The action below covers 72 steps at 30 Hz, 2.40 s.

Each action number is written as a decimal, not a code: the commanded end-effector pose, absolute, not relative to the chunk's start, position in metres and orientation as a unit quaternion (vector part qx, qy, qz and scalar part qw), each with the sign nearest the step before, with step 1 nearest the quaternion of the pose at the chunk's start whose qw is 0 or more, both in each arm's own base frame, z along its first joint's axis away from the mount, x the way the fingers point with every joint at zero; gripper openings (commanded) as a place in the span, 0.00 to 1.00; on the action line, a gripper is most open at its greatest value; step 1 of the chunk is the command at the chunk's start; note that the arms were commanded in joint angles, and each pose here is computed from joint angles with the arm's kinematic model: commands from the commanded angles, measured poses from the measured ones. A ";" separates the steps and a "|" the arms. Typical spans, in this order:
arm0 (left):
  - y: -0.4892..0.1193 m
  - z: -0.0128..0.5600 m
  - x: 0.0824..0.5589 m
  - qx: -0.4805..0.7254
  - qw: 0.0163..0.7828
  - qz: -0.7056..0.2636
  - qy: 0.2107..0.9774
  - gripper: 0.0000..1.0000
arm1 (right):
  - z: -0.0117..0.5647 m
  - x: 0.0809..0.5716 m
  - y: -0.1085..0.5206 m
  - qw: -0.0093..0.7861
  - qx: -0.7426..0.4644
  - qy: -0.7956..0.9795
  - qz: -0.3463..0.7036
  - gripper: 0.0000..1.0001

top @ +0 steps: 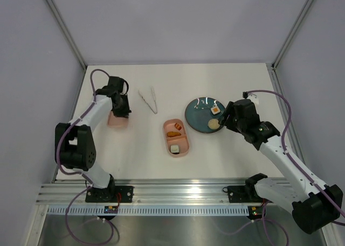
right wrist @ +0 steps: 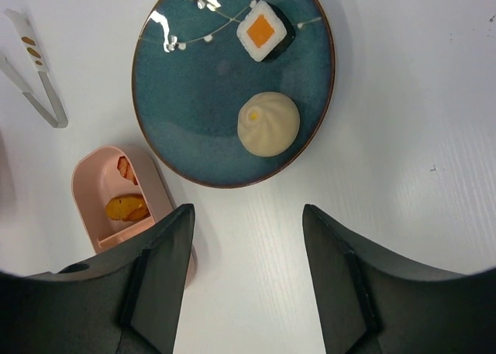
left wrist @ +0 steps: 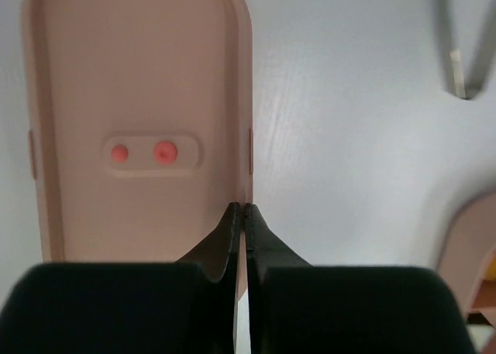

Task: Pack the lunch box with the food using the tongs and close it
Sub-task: Pick up the box lid from the center of the board.

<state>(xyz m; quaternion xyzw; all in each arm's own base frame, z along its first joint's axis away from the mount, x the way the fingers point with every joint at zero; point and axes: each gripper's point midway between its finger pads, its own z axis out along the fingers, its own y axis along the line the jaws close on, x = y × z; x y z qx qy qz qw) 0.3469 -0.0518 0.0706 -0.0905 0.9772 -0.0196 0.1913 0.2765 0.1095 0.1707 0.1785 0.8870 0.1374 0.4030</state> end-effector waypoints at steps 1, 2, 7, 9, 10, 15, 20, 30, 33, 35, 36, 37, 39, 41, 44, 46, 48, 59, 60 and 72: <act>-0.077 0.123 0.353 -0.076 0.253 -0.097 0.960 0.00 | 0.180 0.283 0.118 0.409 0.177 0.880 0.163 0.66; -0.081 0.132 0.350 -0.073 0.260 -0.113 0.956 0.00 | 0.179 0.284 0.119 0.406 0.177 0.881 0.166 0.66; -0.096 0.149 0.342 -0.065 0.272 -0.160 0.947 0.00 | 0.185 0.289 0.131 0.401 0.167 0.881 0.187 0.66; -0.102 0.157 0.339 -0.060 0.279 -0.181 0.941 0.00 | 0.187 0.291 0.139 0.397 0.159 0.881 0.204 0.66; -0.103 0.156 0.337 -0.060 0.279 -0.186 0.940 0.00 | 0.186 0.293 0.142 0.393 0.160 0.881 0.210 0.66; -0.117 0.167 0.331 -0.054 0.286 -0.230 0.929 0.00 | 0.188 0.299 0.161 0.383 0.156 0.875 0.251 0.66; -0.127 0.179 0.325 -0.053 0.295 -0.264 0.917 0.00 | 0.194 0.302 0.195 0.366 0.134 0.873 0.295 0.66; -0.140 0.191 0.317 -0.051 0.310 -0.307 0.898 0.00 | 0.214 0.326 0.302 0.305 0.144 0.857 0.390 0.67; -0.141 0.193 0.316 -0.050 0.312 -0.310 0.896 0.00 | 0.219 0.339 0.341 0.273 0.148 0.845 0.436 0.67; -0.142 0.195 0.314 -0.049 0.313 -0.314 0.895 0.00 | 0.216 0.354 0.359 0.265 0.155 0.848 0.433 0.67; -0.143 0.196 0.314 -0.047 0.316 -0.315 0.894 0.00 | 0.216 0.357 0.367 0.257 0.160 0.847 0.437 0.67; -0.143 0.197 0.314 -0.047 0.317 -0.317 0.893 0.00 | 0.202 0.360 0.377 0.236 0.160 0.854 0.436 0.68; -0.144 0.198 0.313 -0.046 0.316 -0.318 0.893 0.00 | 0.211 0.370 0.391 0.228 0.166 0.846 0.451 0.68; -0.145 0.198 0.312 -0.044 0.316 -0.319 0.892 0.00 | 0.206 0.377 0.407 0.213 0.162 0.850 0.453 0.69; -0.145 0.199 0.311 -0.044 0.317 -0.320 0.892 0.00 | 0.200 0.381 0.430 0.182 0.159 0.850 0.468 0.70; -0.145 0.198 0.310 -0.043 0.316 -0.321 0.892 0.00 | 0.195 0.383 0.442 0.165 0.158 0.849 0.475 0.70; -0.146 0.197 0.310 -0.041 0.315 -0.321 0.892 0.00 | 0.192 0.380 0.452 0.157 0.152 0.851 0.478 0.70; -0.146 0.196 0.306 -0.039 0.314 -0.321 0.893 0.00 | 0.167 0.366 0.489 0.127 0.124 0.865 0.469 0.66; -0.145 0.197 0.307 -0.039 0.315 -0.321 0.893 0.00 | 0.166 0.365 0.490 0.126 0.123 0.866 0.469 0.63; -0.142 0.199 0.301 -0.027 0.315 -0.311 0.896 0.00 | 0.174 0.364 0.482 0.154 0.114 0.866 0.461 0.00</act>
